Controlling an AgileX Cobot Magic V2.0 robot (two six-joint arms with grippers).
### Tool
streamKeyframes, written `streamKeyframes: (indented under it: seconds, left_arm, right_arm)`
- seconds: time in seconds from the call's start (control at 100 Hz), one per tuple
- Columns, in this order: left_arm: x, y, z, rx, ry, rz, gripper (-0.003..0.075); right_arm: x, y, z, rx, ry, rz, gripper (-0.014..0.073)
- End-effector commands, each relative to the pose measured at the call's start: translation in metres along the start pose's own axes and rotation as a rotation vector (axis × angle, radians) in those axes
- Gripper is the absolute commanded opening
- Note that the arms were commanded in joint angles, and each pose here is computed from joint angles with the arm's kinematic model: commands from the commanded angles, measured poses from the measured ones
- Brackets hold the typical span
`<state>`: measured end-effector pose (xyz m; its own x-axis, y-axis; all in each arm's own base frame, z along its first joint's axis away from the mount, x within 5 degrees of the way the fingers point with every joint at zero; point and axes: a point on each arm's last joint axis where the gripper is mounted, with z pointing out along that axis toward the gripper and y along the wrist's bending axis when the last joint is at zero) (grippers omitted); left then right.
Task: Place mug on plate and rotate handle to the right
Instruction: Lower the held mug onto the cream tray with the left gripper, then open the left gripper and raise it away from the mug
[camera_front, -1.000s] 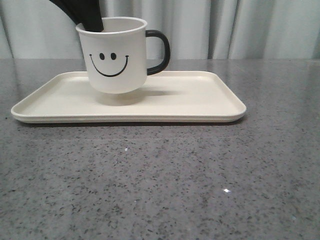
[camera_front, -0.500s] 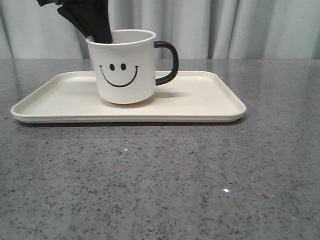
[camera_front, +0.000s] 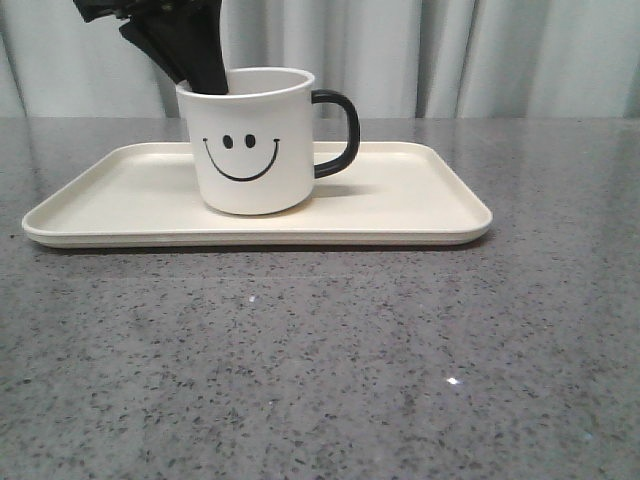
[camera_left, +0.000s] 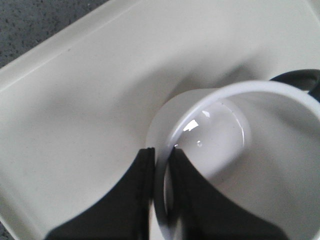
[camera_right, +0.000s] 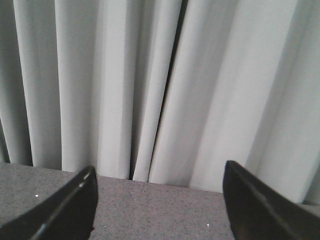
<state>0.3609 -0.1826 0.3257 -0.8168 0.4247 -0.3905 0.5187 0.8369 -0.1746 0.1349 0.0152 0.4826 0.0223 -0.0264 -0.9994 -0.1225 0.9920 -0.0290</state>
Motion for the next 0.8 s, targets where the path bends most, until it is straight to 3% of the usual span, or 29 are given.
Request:
streamKeyframes:
  seconds: [0.0,0.41,0.79]
  left_arm:
    - [-0.0055,-0.0109,-0.0275,0.02,-0.103,0.011,-0.002]
    - [-0.0045,-0.0112,-0.0274,0.023,-0.092,0.01,0.0003]
    - [-0.0035,-0.0113,-0.0273,0.025,-0.081,0.011,0.0328]
  right_arm:
    - [-0.0161,-0.0013,-0.0036,0.013,-0.106,-0.011,0.053]
    - [-0.0161,-0.0013,-0.0036,0.013,-0.106,-0.011,0.053]
    - [-0.0161,-0.0013,-0.0036,0.013,-0.106,-0.011,0.053]
